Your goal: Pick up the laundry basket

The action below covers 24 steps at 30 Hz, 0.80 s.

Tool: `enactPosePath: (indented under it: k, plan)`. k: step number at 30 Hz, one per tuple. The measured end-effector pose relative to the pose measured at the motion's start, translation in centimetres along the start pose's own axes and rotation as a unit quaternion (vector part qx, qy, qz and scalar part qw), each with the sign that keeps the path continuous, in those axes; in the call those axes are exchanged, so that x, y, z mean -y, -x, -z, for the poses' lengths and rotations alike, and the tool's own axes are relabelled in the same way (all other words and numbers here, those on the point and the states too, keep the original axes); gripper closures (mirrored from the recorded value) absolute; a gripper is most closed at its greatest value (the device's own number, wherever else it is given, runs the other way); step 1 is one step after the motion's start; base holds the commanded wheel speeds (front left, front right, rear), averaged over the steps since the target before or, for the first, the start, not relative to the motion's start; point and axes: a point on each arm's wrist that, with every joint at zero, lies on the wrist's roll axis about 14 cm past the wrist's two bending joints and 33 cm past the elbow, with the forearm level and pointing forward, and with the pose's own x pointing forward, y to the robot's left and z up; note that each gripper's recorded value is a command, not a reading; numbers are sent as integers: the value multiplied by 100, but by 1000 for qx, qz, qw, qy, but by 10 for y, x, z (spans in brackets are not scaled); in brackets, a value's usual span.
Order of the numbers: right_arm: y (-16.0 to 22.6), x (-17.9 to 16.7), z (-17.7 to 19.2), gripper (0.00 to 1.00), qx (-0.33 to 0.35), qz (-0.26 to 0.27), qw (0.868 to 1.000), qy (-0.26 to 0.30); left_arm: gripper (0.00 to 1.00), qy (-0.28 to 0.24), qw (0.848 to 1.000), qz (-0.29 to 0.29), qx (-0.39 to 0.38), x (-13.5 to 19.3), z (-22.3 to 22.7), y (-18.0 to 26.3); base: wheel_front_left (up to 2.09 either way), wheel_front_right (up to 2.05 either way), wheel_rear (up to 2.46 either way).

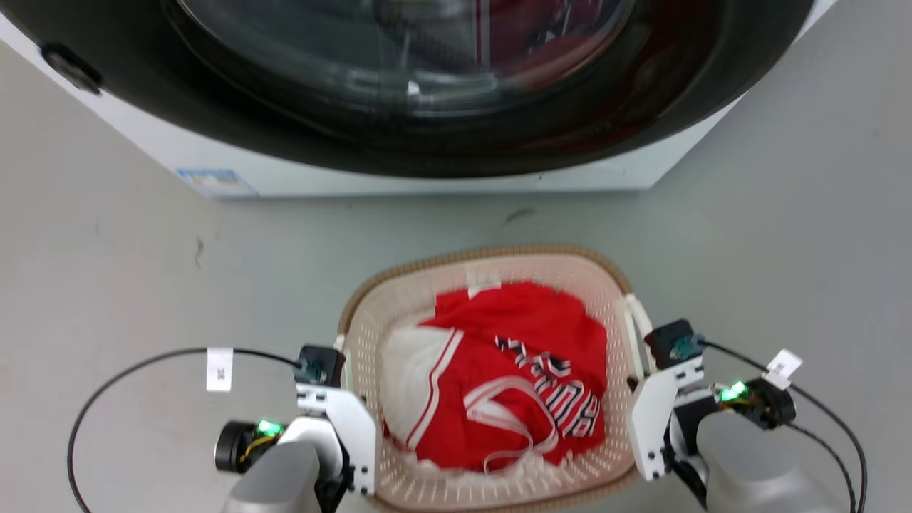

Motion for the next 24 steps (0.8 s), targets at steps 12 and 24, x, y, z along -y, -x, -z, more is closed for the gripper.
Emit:
enactPosePath:
  k: [12,24]
  plan:
    - [52,-14,-1,100,7,4,1000,12,100,5,1000,9,4,19,0,51,0,0,0]
    - [87,-32,12,100,-11,-6,999,31,100,7,1000,18,-14,25,23,92,0,0,0]
